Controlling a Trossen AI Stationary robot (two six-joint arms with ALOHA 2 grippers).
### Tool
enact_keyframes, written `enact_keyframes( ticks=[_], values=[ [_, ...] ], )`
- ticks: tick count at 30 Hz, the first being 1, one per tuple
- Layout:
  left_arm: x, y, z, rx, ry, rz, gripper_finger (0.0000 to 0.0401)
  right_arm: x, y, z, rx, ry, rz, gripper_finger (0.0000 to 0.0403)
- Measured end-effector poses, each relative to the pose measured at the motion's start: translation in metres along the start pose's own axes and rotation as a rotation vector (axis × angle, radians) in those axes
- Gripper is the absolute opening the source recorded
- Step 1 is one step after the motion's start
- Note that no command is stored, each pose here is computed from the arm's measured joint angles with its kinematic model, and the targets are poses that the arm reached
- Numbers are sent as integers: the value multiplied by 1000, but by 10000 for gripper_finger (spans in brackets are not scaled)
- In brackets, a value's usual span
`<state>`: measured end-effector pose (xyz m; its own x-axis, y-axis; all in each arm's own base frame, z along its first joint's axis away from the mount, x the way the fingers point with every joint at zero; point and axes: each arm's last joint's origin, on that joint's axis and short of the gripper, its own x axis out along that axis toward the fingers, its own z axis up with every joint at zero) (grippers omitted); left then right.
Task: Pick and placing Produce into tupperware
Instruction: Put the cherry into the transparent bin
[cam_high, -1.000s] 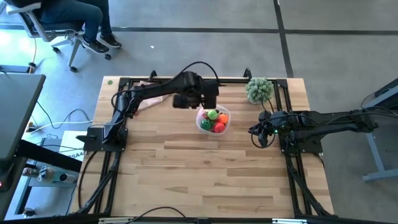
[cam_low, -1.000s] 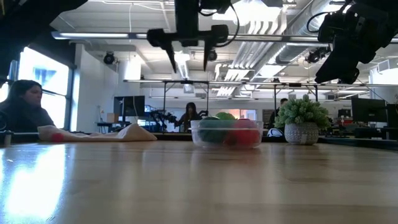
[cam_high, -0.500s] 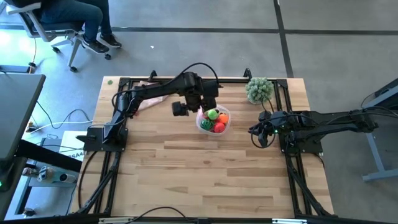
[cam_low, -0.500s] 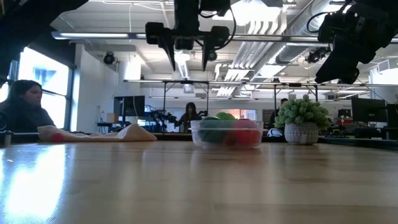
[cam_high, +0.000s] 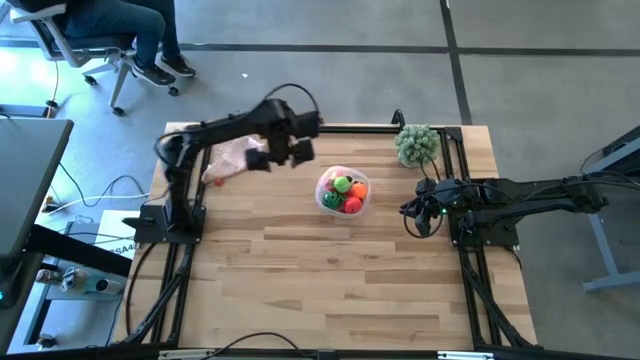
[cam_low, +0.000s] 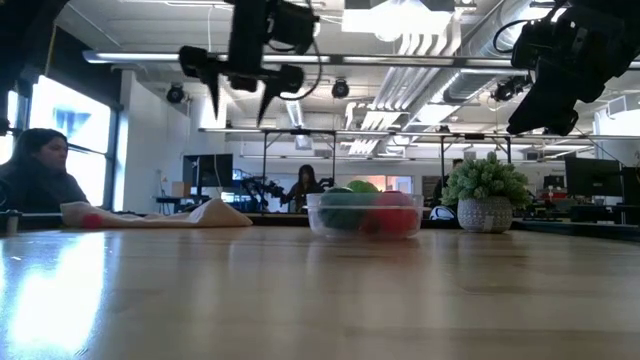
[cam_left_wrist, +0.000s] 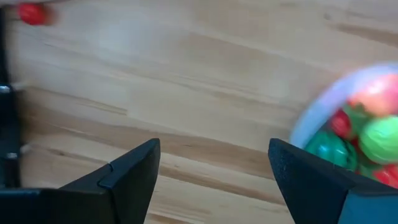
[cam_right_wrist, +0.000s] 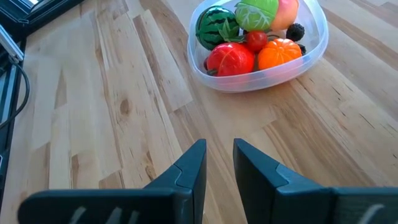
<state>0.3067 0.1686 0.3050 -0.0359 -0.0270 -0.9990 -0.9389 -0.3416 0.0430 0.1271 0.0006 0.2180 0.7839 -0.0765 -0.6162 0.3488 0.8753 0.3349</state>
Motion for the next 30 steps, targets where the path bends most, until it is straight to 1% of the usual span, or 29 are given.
enact_keyframes(
  ticks=[3,6,8,10,14,17,19,20,23,24,26,28,30],
  values=[
    [1,26,14,-37,2,-3,282,0,0,0,0,-1,0,71],
    [5,51,26,-93,0,-62,278,0,0,0,0,-1,0,71],
    [9,69,32,-167,-1,-96,276,0,0,0,0,-1,0,71],
    [16,86,34,-288,17,-105,276,0,0,0,0,0,0,71],
    [36,109,32,-578,33,-109,276,0,0,0,0,0,0,71],
    [56,115,30,-800,44,-99,276,0,0,0,0,0,0,71],
    [69,116,30,-903,51,-101,276,0,0,0,0,-1,0,71],
    [75,116,29,-935,55,-104,276,0,0,0,0,0,0,71],
    [89,118,28,-1019,65,-92,276,0,0,0,0,0,0,71],
    [91,118,28,-1047,84,-96,276,0,0,0,0,0,0,71],
    [93,113,28,-1061,143,-133,276,0,0,0,0,0,0,71],
    [92,109,29,-1020,179,-185,276,0,0,0,0,0,0,71],
    [91,103,31,-928,178,-252,276,0,0,0,0,0,0,71]
  ],
)
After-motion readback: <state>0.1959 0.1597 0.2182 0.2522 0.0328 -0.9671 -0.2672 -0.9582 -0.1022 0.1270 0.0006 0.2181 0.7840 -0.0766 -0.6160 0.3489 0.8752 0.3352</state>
